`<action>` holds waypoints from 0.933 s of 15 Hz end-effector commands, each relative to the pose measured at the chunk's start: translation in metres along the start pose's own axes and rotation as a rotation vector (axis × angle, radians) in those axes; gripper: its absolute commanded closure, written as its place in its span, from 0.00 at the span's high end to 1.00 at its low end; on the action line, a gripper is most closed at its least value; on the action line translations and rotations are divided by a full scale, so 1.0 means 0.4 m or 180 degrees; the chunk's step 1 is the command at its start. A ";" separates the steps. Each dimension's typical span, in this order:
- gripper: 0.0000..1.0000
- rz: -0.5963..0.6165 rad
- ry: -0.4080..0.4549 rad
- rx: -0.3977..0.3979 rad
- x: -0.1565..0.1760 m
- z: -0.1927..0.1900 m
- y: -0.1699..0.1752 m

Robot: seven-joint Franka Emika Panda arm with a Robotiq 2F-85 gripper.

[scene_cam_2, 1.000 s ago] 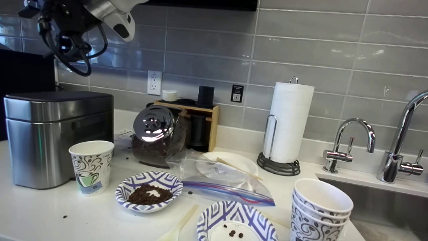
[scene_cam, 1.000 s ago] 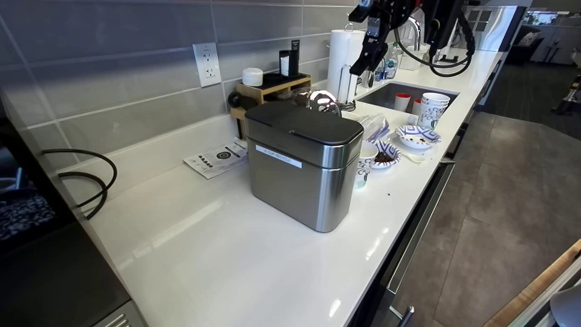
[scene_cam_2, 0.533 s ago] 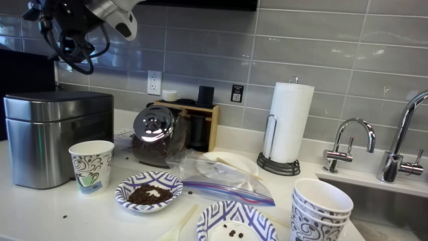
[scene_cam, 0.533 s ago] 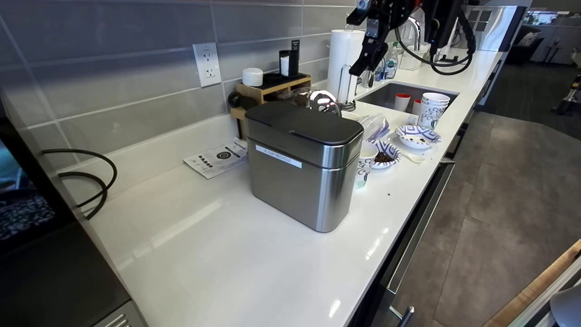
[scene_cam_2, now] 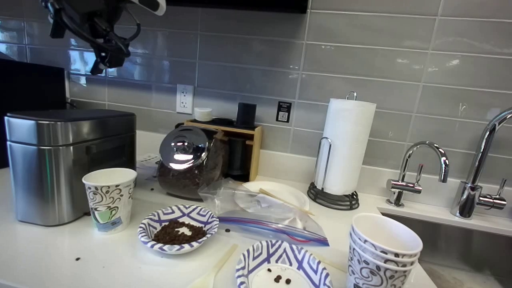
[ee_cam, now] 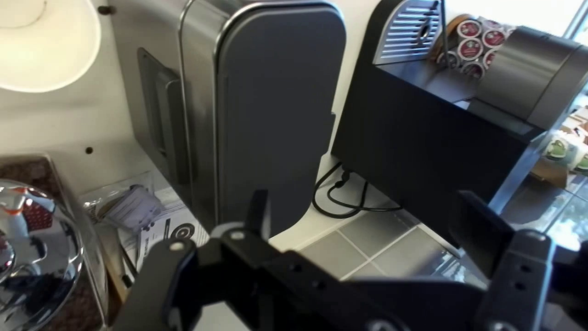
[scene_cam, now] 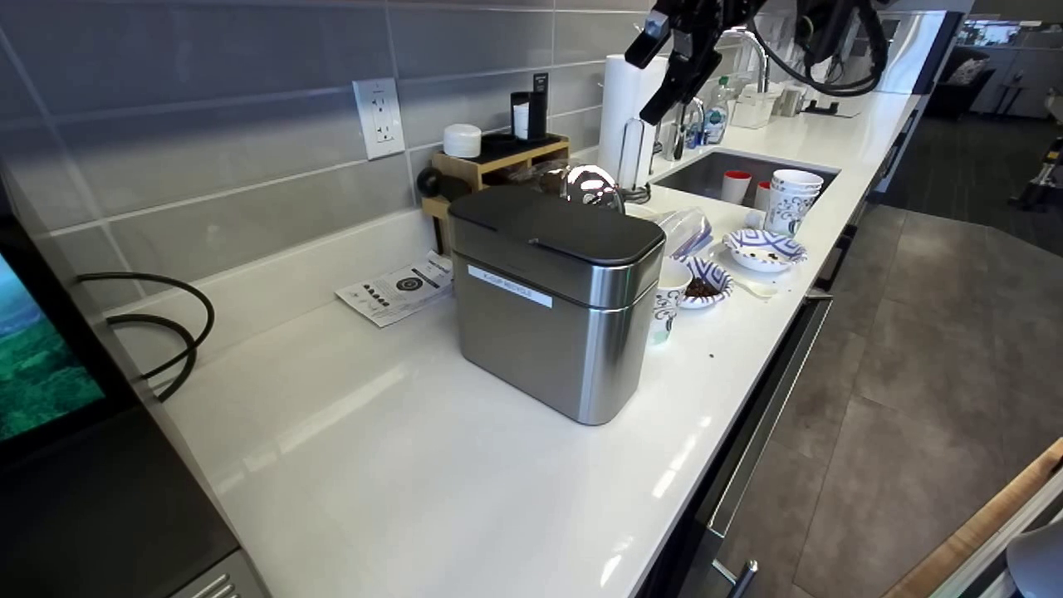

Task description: Close the bin

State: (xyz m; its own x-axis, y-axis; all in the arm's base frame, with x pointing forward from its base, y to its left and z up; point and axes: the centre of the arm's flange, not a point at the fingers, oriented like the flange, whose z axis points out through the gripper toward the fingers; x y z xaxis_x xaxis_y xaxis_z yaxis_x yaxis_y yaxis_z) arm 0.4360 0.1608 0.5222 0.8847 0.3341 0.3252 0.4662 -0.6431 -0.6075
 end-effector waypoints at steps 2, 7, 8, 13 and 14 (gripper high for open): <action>1.00 -0.0275 -0.0005 -0.0453 -0.058 0.001 -0.054; 1.00 -0.0441 -0.0090 -0.0724 -0.076 0.000 -0.075; 1.00 -0.0449 -0.0090 -0.0758 -0.077 0.000 -0.077; 1.00 -0.0476 -0.0116 -0.0662 -0.055 -0.006 -0.072; 1.00 -0.0476 -0.0117 -0.0663 -0.055 -0.006 -0.072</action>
